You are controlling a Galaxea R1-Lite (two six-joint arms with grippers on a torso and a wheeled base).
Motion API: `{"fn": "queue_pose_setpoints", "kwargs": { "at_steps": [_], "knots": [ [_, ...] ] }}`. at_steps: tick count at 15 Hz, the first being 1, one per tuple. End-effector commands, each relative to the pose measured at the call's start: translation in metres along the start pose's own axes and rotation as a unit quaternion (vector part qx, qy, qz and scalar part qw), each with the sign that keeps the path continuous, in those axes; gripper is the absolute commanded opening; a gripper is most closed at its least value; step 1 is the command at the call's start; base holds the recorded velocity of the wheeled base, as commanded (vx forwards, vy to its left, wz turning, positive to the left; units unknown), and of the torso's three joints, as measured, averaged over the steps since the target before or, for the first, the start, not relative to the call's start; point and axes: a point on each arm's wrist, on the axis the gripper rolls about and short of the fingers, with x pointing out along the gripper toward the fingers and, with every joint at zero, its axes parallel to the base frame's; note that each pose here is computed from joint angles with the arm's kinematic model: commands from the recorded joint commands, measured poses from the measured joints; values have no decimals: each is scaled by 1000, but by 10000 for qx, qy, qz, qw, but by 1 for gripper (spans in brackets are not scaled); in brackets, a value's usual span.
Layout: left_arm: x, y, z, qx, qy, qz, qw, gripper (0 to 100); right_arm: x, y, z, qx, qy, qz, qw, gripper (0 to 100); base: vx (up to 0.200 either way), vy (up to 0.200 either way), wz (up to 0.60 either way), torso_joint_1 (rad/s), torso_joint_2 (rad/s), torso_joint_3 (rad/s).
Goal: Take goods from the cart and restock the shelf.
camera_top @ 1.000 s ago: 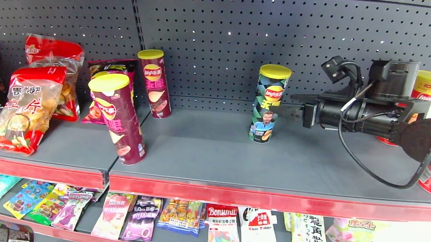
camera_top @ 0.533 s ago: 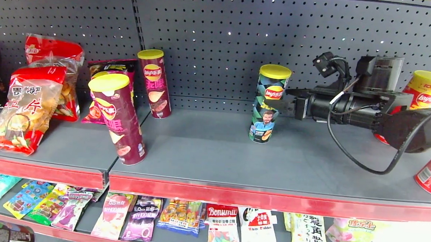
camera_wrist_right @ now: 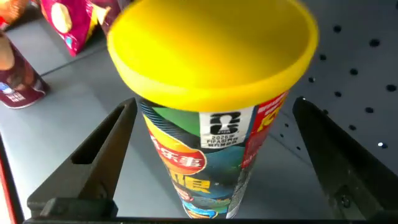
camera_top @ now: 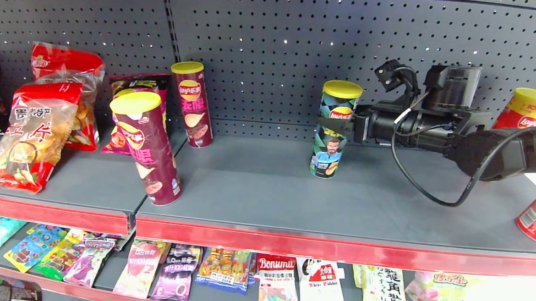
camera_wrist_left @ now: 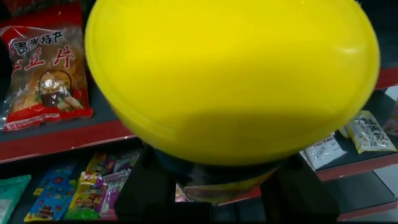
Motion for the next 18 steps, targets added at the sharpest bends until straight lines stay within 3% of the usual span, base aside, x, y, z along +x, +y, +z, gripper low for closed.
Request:
{"fn": "queue_pose_setpoints", "kwargs": {
  "at_steps": [1,7,12,16,18],
  "knots": [
    [0,0,0,-1,4,-7,10000,0,6,-2,-5,-60,49,11,10000,0,0,0,0,0,0,0],
    [3,0,-4,-3,95,-18,10000,0,2,9,4,-158,-10,-184,9997,0,0,0,0,0,0,0],
    [4,-1,-6,-4,141,-23,9999,0,-47,59,22,-52,-26,-867,9962,0,0,0,0,0,0,0],
    [6,-1,-11,-6,230,-48,9997,0,-64,92,37,446,-305,-1523,9869,0,0,0,0,0,0,0],
    [6,-1,-12,-7,252,-66,9997,0,-71,99,18,454,-52,-1524,9873,0,0,0,0,0,0,0]
  ]
}}
